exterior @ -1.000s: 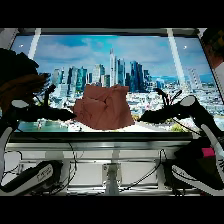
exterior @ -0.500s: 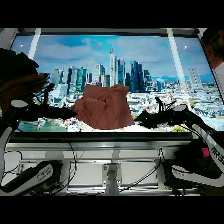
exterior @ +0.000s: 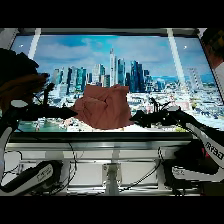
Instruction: Fold the clothes and pants, and hang the long-sleeved shirts on hangers.
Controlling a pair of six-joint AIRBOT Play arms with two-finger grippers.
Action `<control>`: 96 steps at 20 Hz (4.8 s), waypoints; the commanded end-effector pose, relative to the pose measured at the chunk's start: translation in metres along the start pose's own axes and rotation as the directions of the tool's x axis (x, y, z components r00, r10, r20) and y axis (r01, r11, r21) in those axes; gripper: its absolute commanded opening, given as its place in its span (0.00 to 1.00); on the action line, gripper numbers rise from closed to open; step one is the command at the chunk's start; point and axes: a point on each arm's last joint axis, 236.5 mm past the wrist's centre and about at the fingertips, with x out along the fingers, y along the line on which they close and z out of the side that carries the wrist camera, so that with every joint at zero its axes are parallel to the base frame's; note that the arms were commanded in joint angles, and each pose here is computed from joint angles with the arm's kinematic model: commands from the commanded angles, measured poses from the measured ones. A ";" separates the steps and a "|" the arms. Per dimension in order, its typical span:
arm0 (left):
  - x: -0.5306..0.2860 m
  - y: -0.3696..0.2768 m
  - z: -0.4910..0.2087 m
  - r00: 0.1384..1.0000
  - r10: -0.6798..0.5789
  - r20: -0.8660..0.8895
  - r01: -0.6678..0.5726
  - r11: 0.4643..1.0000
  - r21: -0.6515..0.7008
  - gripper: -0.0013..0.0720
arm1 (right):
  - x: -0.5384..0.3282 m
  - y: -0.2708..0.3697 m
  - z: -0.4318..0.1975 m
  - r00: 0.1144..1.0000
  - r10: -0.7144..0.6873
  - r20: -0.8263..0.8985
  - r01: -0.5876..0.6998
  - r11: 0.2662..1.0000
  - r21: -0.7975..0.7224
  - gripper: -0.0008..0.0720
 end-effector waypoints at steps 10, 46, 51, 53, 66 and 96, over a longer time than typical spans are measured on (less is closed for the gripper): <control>-0.013 -0.023 0.035 0.994 -0.068 0.088 0.075 0.994 -0.083 0.04 | -0.060 0.114 0.003 0.961 0.253 0.108 -0.196 0.905 -0.379 0.02; -0.136 -0.036 0.071 0.717 0.328 0.615 -0.104 0.923 -0.371 0.03 | -0.202 0.202 0.070 0.773 0.128 0.621 0.205 0.876 -0.436 0.02; -0.066 0.008 0.111 0.758 0.349 0.551 -0.175 0.923 -0.344 0.03 | -0.118 0.203 0.105 0.790 0.116 0.602 0.220 0.863 -0.454 0.02; -0.039 0.026 0.119 0.769 0.380 0.514 -0.207 0.909 -0.363 0.03 | -0.106 0.199 0.114 0.785 0.106 0.610 0.229 0.865 -0.446 0.02; -0.107 0.110 0.154 0.453 0.635 0.626 -0.388 0.773 -0.503 0.97 | -0.099 0.181 0.121 0.793 0.051 0.607 0.283 0.851 -0.442 0.20; -0.092 0.181 -0.076 0.951 0.295 0.097 -0.223 0.867 -0.445 0.65 | -0.076 0.126 0.073 0.895 -0.183 0.407 0.395 0.750 -0.531 0.45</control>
